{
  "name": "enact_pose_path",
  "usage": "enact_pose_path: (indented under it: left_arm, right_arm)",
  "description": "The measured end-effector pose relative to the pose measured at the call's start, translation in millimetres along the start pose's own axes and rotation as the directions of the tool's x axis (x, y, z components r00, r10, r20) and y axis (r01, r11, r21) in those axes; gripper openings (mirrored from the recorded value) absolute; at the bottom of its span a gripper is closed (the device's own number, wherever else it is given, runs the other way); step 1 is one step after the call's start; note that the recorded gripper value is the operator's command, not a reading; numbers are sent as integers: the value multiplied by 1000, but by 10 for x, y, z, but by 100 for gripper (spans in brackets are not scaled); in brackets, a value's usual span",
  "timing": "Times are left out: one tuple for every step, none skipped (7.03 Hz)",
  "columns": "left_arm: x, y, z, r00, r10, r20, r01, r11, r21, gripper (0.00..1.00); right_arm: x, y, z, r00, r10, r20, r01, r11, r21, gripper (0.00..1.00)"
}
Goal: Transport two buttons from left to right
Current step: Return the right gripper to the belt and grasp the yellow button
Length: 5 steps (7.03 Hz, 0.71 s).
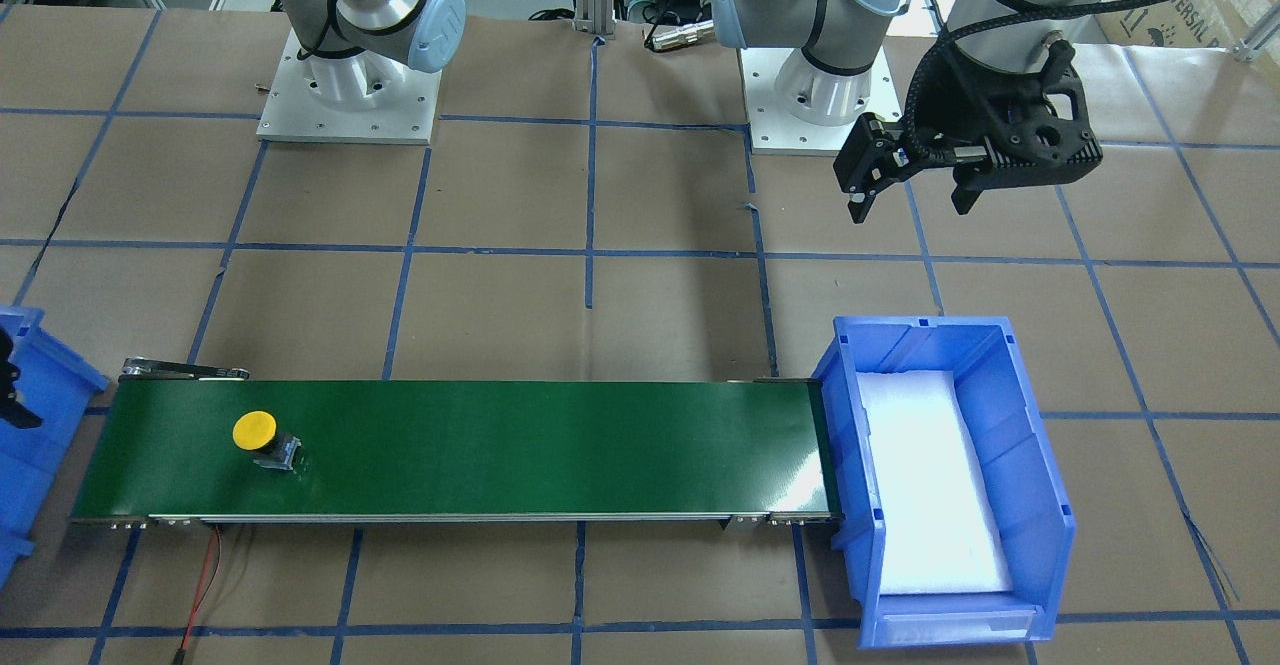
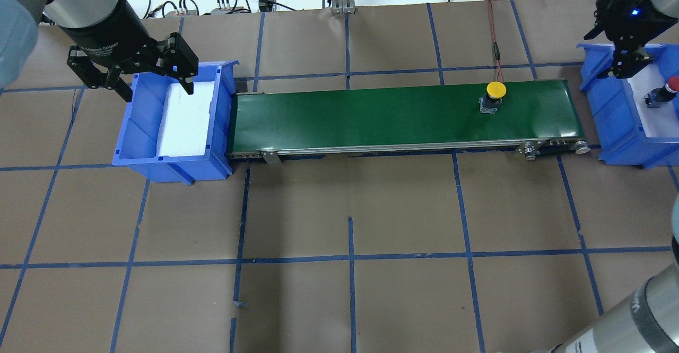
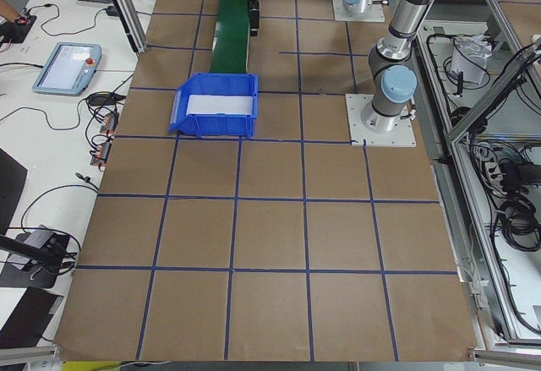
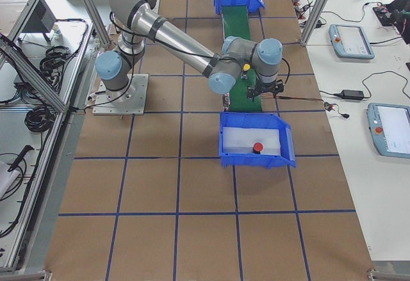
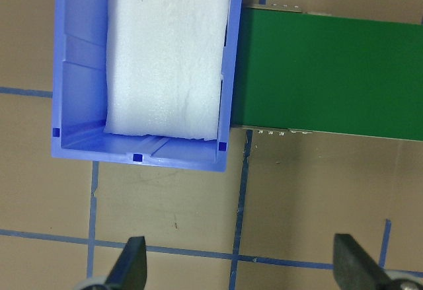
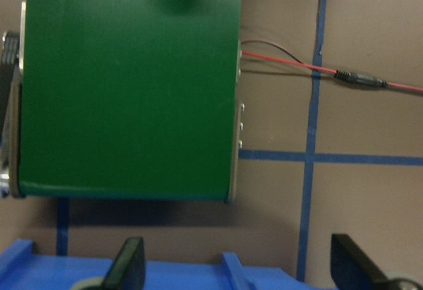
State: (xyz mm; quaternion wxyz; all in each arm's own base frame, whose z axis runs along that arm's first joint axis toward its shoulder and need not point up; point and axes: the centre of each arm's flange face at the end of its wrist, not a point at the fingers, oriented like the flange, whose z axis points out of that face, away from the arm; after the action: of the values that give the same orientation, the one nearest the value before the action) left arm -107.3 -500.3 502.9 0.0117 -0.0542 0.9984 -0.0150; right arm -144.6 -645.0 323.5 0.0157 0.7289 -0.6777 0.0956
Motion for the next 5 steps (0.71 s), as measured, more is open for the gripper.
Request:
enact_pose_path:
  left_arm:
    - [0,2,-2,1000,0,0,0,1000,0,100]
    - [0,5,-5,1000,0,0,0,1000,0,100]
    - [-1,7,-8,1000,0,0,0,1000,1,100]
    - [-1,9,-8,1000,0,0,0,1000,1,100]
    - [-1,10,-7,1000,0,0,0,1000,0,100]
  right_arm:
    - [-96,-137,109,999,27,19,-27,999,21,100]
    - [-159,-202,210,999,41,32,-42,998,47,100]
    - [-211,-267,307,998,49,40,-52,996,78,100]
    - [-249,-343,398,998,47,45,-51,994,92,100]
    - [-253,-440,466,999,37,41,-40,995,94,99]
